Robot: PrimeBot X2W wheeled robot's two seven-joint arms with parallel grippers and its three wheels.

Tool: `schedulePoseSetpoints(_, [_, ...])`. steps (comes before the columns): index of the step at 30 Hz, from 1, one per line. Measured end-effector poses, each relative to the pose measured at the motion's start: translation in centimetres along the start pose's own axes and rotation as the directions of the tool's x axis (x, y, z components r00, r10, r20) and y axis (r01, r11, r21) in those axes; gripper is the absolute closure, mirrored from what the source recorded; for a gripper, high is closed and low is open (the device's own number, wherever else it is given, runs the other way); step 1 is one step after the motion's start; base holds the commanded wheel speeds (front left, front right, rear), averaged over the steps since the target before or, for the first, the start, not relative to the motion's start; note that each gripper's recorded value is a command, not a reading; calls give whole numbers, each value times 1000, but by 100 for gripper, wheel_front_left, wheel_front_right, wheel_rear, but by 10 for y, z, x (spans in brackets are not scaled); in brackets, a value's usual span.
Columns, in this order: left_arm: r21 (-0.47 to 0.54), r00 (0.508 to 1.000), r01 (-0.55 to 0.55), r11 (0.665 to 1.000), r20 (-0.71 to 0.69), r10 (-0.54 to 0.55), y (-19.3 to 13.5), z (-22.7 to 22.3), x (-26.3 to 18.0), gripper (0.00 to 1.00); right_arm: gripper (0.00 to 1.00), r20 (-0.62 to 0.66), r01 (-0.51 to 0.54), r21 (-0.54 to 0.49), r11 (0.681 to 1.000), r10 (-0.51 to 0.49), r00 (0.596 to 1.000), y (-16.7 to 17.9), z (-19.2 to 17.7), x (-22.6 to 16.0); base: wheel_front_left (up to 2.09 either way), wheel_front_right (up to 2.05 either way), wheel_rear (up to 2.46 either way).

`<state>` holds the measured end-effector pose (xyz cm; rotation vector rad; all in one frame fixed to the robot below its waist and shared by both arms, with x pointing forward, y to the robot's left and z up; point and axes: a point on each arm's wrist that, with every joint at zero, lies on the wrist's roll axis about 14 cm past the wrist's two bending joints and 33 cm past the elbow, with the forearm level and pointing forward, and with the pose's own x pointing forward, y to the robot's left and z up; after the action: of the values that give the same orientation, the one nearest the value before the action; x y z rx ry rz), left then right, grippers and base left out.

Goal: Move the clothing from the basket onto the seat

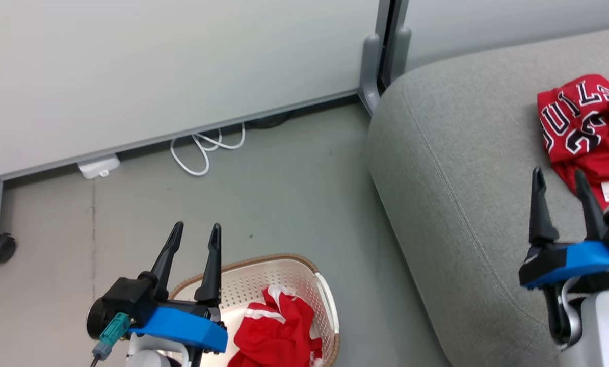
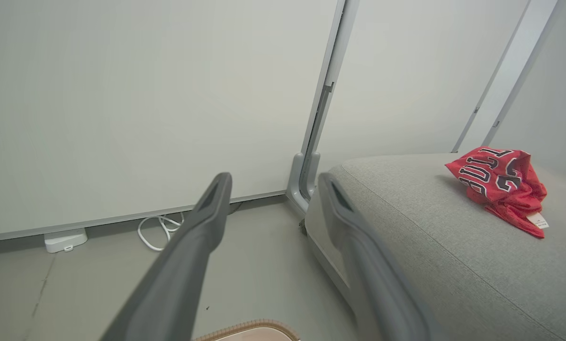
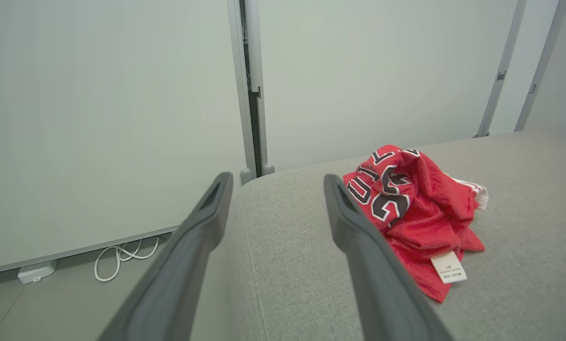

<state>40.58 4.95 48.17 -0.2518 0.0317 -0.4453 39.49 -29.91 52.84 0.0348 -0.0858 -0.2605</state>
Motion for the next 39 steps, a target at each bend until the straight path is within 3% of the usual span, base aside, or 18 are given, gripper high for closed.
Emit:
schedulePoseSetpoints(9, [26, 989, -146, 989, 39, 145, 36, 16, -35, 0, 0, -6, -147, -34, 989, 147, 989, 48, 0, -37, 0, 0, 0])
schedulePoseSetpoints(11, [28, 979, -200, 979, 47, 198, 50, 18, -48, 0, 0, -23, -218, -5, 976, 218, 976, 72, -5, -46, 0, 0, 0])
schedulePoseSetpoints(19, [26, 946, -320, 947, 50, 319, 85, 20, -76, 0, 0, -59, -333, 37, 942, 335, 941, 113, -16, -59, 0, 0, 0])
schedulePoseSetpoints(28, [18, 926, -376, 926, 32, 375, 98, 12, -97, 0, 0, -57, -349, 67, 935, 353, 934, 121, -18, -59, 0, 0, 0])
schedulePoseSetpoints(39, [18, 925, -379, 925, 28, 378, 98, 11, -99, 0, 0, -55, -340, 78, 937, 344, 937, 118, -19, -57, 0, 0, 0])
